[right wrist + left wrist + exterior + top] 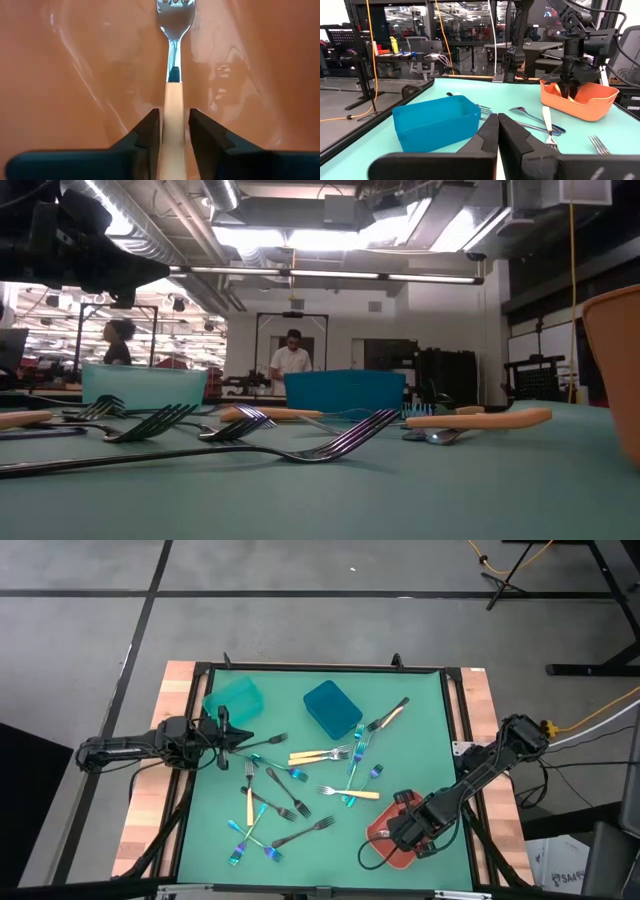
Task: Sort silverware by color (type)
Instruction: Put the orange fork into the orange bin
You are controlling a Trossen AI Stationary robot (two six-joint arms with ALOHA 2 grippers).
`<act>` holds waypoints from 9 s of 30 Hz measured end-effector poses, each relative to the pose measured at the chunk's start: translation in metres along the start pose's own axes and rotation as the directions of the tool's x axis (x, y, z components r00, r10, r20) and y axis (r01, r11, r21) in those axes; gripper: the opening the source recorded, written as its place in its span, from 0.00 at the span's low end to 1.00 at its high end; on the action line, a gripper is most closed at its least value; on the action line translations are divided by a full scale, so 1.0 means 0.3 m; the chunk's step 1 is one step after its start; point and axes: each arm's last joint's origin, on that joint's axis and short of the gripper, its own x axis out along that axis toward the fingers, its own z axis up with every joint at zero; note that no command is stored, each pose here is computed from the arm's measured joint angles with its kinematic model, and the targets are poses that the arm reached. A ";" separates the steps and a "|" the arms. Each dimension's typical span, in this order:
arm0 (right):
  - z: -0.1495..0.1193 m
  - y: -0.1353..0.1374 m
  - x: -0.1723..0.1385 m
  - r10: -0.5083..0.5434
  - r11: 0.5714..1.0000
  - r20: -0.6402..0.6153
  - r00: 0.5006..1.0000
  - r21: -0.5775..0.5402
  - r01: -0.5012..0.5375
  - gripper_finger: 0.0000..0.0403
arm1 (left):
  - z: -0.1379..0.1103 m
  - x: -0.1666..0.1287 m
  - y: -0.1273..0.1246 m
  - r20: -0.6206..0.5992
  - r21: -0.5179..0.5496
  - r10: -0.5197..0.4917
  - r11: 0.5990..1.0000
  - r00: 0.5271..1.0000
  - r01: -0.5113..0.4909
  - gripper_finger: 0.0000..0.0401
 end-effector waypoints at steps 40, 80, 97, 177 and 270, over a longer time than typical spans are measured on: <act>0.030 0.019 -0.121 -0.054 0.999 -0.073 0.996 -0.006 0.054 0.31 | 0.000 0.000 0.000 -0.001 -0.002 0.000 1.000 1.000 0.000 0.00; 0.278 -0.254 -0.352 -0.158 0.975 0.296 0.942 0.195 0.103 0.31 | 0.000 0.000 0.000 0.000 0.000 0.000 1.000 1.000 0.000 0.00; 0.362 -0.309 -0.188 -0.188 0.963 0.219 0.957 0.233 0.136 0.31 | -0.002 0.001 -0.001 -0.006 -0.002 -0.006 1.000 1.000 0.006 0.00; 0.381 -0.411 0.038 -0.146 0.964 0.099 0.984 0.237 0.119 0.07 | -0.002 0.001 -0.001 -0.007 -0.002 -0.007 1.000 1.000 0.007 0.00; 0.107 0.058 -0.511 -0.232 0.969 -0.019 0.972 0.079 0.233 0.04 | -0.002 0.001 -0.001 -0.008 -0.007 -0.005 1.000 1.000 0.005 0.00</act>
